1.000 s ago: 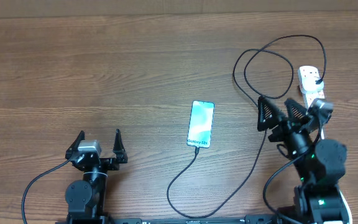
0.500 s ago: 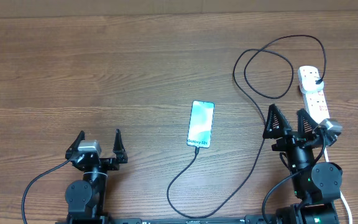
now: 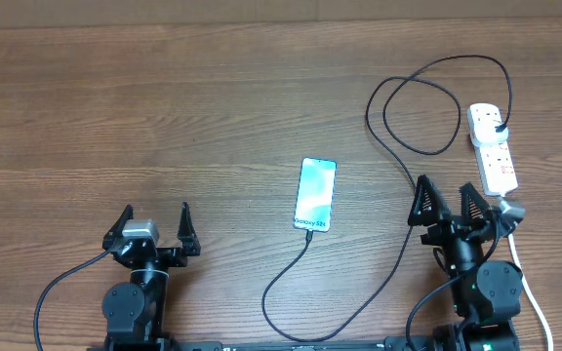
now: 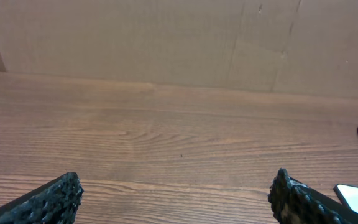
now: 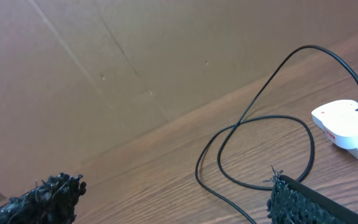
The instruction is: Plug charger to phone and switch on socket
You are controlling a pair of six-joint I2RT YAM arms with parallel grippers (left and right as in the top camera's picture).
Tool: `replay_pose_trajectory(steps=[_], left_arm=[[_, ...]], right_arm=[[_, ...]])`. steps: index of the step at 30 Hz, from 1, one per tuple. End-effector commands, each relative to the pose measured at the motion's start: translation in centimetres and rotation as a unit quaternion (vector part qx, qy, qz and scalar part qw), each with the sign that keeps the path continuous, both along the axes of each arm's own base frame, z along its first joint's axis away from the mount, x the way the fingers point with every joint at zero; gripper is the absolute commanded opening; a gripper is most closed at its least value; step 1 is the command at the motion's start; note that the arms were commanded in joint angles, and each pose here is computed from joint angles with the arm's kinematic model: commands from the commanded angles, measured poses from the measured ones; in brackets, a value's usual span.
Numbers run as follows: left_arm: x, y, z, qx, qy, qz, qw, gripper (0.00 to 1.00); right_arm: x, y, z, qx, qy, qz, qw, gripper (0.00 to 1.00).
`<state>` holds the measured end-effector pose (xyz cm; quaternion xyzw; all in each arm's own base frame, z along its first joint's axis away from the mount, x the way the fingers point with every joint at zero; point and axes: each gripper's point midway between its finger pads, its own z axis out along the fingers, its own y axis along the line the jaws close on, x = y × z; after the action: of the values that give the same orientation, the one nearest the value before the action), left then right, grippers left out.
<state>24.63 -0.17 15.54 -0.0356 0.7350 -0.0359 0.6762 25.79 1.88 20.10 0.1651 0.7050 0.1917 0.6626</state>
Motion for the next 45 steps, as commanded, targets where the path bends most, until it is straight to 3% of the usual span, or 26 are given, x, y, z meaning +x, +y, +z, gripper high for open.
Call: replay_pose_trajectory(steps=[1, 8, 28, 37, 45], left_arm=[[0.0, 0.0, 0.1, -0.005, -0.003, 0.0, 1.0, 1.0], [0.0, 0.0, 0.1, -0.005, -0.003, 0.0, 1.0, 1.0], [0.0, 0.0, 0.1, -0.005, -0.003, 0.0, 1.0, 1.0], [0.0, 0.0, 0.1, -0.005, -0.003, 0.0, 1.0, 1.0], [0.0, 0.0, 0.1, -0.005, -0.003, 0.0, 1.0, 1.0]], right_arm=[[-0.5, 0.0, -0.3, 0.003, -0.02, 0.0, 1.0, 1.0], [-1.3, 0.0, -1.3, 0.007, -0.051, 0.002, 0.999, 1.0], [-1.2, -0.4, -2.9, 0.0, -0.018, -0.009, 1.0, 1.0], [-1.2, -0.4, -2.9, -0.155, -0.025, -0.004, 0.988, 1.0], [-1.2, -0.4, -2.9, -0.172, -0.025, -0.004, 0.985, 1.0]])
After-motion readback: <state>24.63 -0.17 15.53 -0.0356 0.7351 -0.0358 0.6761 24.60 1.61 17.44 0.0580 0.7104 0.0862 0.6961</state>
